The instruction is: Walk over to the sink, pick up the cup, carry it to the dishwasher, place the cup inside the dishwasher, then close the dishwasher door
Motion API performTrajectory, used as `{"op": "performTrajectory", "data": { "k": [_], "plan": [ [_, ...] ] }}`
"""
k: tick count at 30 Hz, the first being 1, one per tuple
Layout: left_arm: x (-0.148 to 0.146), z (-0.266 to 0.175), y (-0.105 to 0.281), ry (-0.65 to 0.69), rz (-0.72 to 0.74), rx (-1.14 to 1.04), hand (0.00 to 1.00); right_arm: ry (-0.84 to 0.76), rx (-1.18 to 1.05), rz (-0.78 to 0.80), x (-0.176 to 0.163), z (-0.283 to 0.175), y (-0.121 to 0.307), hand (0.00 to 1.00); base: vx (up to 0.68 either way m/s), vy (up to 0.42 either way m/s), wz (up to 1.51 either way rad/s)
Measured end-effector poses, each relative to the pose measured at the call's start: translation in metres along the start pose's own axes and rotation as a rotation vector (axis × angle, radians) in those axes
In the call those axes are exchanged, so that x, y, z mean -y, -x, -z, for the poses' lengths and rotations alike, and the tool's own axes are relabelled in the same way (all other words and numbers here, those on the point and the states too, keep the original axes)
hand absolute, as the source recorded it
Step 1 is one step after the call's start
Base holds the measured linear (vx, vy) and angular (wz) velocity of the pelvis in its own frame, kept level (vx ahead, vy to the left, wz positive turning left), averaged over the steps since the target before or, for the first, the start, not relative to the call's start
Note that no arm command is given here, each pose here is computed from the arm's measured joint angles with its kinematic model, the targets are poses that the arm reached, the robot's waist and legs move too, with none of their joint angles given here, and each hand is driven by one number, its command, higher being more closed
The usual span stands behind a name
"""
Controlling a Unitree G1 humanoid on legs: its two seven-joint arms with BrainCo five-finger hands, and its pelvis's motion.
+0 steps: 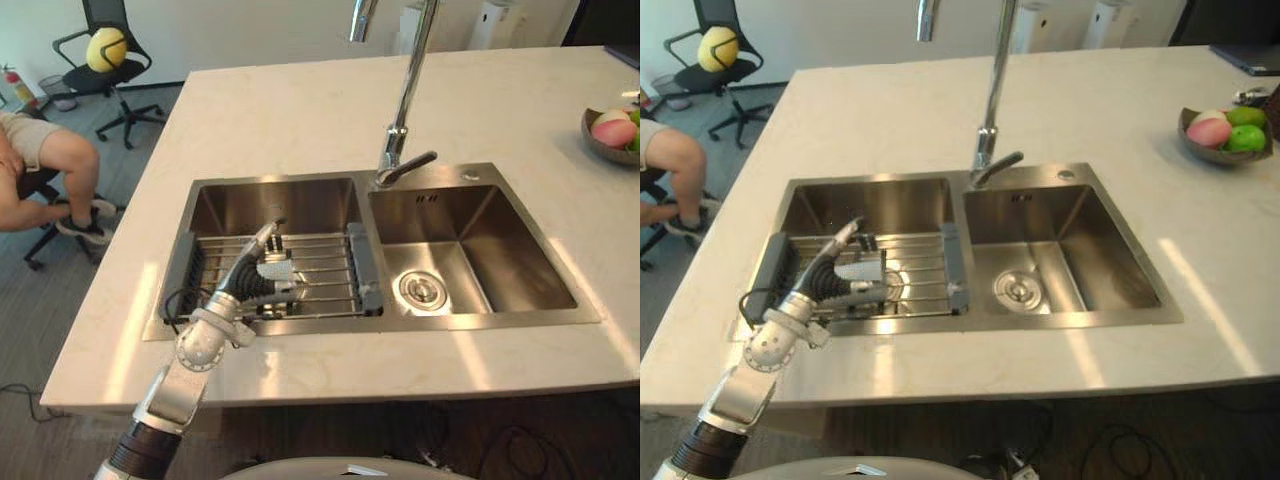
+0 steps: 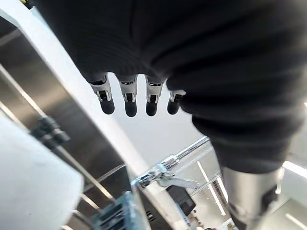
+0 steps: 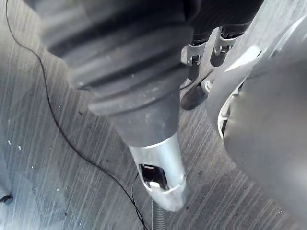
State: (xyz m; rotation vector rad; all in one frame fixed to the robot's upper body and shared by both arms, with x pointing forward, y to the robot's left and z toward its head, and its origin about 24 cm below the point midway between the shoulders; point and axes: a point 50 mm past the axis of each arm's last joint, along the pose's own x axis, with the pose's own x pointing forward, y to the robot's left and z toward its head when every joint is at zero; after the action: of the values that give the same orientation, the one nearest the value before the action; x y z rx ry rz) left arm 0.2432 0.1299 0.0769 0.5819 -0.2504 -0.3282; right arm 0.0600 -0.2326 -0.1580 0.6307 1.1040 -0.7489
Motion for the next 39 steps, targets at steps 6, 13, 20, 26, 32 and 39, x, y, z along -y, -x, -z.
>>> {"op": "performTrajectory", "data": {
  "k": [6,13,20,26,32,39],
  "plan": [
    [-0.011,0.003,0.012,-0.245,-0.157,0.086,0.0,0.037,-0.037,-0.011,-0.002,0.006,0.0,0.0,0.05,0.009,0.04],
    [-0.009,-0.001,0.014,-0.385,-0.196,0.15,0.0,0.059,-0.034,-0.037,0.0,0.004,0.0,0.0,0.01,-0.001,0.02],
    [-0.004,0.007,0.015,-0.401,-0.152,0.113,0.0,0.092,-0.035,-0.045,0.001,0.002,0.0,0.0,-0.04,-0.006,0.03],
    [0.003,0.026,0.017,-0.479,-0.03,-0.03,0.0,0.11,-0.045,-0.051,-0.004,0.003,0.0,0.0,-0.01,-0.004,0.03],
    [-0.006,0.047,0.024,-0.581,0.055,-0.157,0.0,0.052,-0.086,-0.045,-0.005,0.006,0.0,0.0,0.0,0.0,0.0],
    [-0.015,0.051,0.028,-0.657,0.095,-0.175,0.0,0.014,-0.086,-0.048,-0.004,0.005,0.0,0.0,0.0,0.0,0.0]
  ]
}}
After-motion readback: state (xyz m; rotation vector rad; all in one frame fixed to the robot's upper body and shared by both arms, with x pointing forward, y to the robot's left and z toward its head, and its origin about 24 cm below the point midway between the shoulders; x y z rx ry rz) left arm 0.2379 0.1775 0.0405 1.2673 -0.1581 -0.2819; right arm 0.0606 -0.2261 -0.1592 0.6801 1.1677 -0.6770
